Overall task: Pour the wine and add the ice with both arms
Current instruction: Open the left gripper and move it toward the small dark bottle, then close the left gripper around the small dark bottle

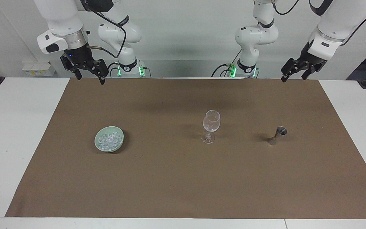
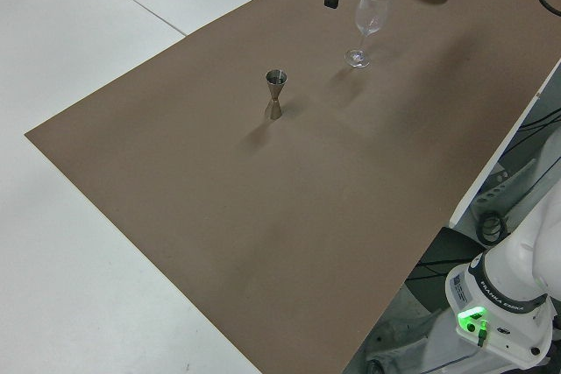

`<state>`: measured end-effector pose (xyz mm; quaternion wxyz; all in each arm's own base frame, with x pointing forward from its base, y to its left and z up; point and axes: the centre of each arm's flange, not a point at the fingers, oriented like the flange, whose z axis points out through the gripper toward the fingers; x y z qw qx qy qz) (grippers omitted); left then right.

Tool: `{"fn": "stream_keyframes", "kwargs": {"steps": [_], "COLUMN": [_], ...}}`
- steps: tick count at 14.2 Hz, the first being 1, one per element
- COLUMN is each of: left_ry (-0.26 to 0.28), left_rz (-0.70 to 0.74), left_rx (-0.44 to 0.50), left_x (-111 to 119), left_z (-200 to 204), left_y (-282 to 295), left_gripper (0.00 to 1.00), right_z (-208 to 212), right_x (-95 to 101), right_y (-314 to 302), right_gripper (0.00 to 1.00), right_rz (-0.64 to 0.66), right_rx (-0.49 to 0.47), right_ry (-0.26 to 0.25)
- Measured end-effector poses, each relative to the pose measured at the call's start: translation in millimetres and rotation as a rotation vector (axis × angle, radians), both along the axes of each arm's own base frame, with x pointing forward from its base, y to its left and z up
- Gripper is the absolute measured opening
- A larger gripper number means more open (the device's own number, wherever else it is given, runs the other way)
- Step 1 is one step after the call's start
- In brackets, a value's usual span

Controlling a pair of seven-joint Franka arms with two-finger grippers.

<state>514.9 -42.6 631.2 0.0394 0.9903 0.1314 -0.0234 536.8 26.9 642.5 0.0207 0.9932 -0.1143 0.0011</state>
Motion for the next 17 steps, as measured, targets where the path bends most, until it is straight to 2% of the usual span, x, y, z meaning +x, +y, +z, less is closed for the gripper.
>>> {"fn": "stream_keyframes", "kwargs": {"steps": [6, 10, 14, 17], "left_ry": [0.072, 0.154, 0.251, 0.325], "left_rz": [0.266, 0.61, 0.802, 0.913], "left_rx": [0.001, -0.126, -0.277, -0.35], "left_x": [1.1, 3.7, 11.0, 21.2], "left_z": [-30.8, -41.7, -61.0, -88.9], "left_y": [3.9, 37.2, 79.8, 113.0], "left_gripper": [1.0, 1.0, 1.0, 1.0], "right_z": [0.0, 0.0, 0.0, 0.0], "right_x": [0.0, 0.0, 0.0, 0.0], "right_y": [0.0, 0.0, 0.0, 0.0], "right_gripper": [1.0, 1.0, 1.0, 1.0], "right_rz": [0.0, 0.0, 0.0, 0.0], "right_rx": [0.0, 0.0, 0.0, 0.0], "right_ry": [0.0, 0.0, 0.0, 0.0]}}
